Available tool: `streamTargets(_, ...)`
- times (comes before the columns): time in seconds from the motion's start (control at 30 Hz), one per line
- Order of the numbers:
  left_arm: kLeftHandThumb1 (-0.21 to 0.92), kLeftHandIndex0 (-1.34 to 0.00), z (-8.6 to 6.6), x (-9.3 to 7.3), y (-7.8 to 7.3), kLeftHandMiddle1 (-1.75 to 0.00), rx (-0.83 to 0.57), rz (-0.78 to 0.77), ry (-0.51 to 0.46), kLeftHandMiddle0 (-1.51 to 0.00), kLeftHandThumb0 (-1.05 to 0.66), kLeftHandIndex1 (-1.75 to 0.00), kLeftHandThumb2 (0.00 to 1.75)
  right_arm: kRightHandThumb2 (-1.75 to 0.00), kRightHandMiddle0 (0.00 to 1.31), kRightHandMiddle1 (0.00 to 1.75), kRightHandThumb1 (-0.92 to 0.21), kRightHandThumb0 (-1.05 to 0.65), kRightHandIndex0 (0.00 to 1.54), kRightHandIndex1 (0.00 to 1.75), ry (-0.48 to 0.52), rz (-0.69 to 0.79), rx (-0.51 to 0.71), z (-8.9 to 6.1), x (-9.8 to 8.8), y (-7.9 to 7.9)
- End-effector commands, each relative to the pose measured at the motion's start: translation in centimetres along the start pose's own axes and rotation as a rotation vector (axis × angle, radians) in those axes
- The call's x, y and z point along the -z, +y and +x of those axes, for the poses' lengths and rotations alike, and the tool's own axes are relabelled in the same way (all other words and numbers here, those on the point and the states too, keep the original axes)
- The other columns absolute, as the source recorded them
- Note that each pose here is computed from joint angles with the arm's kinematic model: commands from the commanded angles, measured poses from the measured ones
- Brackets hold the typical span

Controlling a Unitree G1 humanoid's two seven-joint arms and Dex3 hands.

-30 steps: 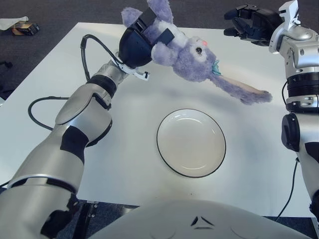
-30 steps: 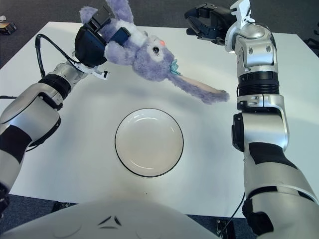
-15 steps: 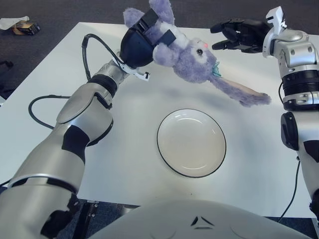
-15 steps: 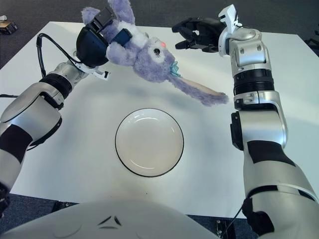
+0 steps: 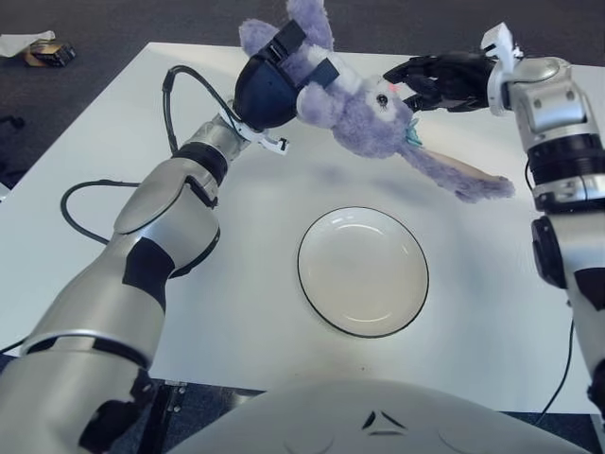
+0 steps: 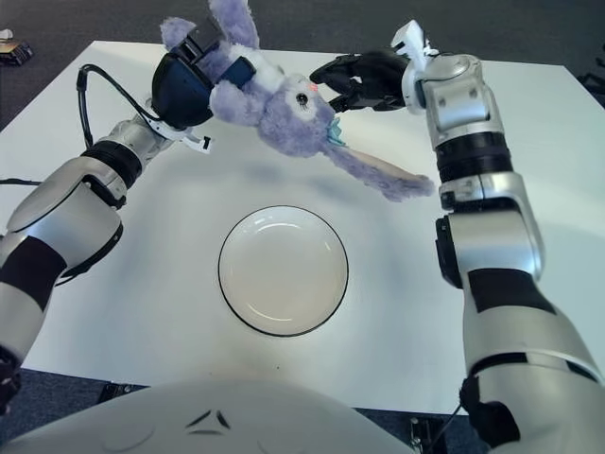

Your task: Put the doll into the plate.

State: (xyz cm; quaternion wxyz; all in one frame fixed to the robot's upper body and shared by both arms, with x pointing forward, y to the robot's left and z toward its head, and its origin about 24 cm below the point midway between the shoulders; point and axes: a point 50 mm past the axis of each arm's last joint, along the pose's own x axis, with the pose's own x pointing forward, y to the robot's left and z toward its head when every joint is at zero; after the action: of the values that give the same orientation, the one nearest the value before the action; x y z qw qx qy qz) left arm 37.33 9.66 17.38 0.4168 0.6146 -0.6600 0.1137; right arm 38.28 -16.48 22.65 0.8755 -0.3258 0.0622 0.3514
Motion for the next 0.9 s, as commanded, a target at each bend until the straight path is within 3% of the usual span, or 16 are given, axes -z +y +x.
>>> streamTargets(0.0, 0.35, -0.59, 1.2, 1.0, -0.1, -1.75, 0.019, 0.055, 0.047, -1.38, -0.47, -1.75, 1.27, -0.57, 0.0, 0.41, -0.92, -0.95, 0.13, 0.49, -0.054, -0.38, 0.152, -1.1, -1.0, 2.4)
streamTargets(0.1, 0.36, -0.58, 1.3, 0.9, -0.3, -1.75, 0.058, 0.062, 0.066, -1.38, -0.47, -1.75, 1.27, -0.6, 0.0, 0.45, -0.92, -1.0, 0.11, 0.56, -0.064, -0.523, 0.235, -1.3, -1.2, 3.1)
streamTargets(0.43, 0.36, -0.58, 1.6, 0.8, -1.3, -1.75, 0.225, 0.1, 0.121, -1.38, -0.47, -1.75, 1.26, -0.65, 0.0, 0.57, -0.92, -1.05, 0.06, 0.64, -0.128, -0.746, 0.448, -2.2, -1.2, 4.9)
streamTargets(0.87, 0.36, -0.58, 1.6, 0.6, -2.1, -1.75, 0.4, 0.155, 0.089, -1.35, -0.47, -1.75, 1.26, -0.67, 0.0, 0.48, -0.92, -1.05, 0.07, 0.4, -0.174, -0.824, 0.539, -2.5, -1.4, 5.5)
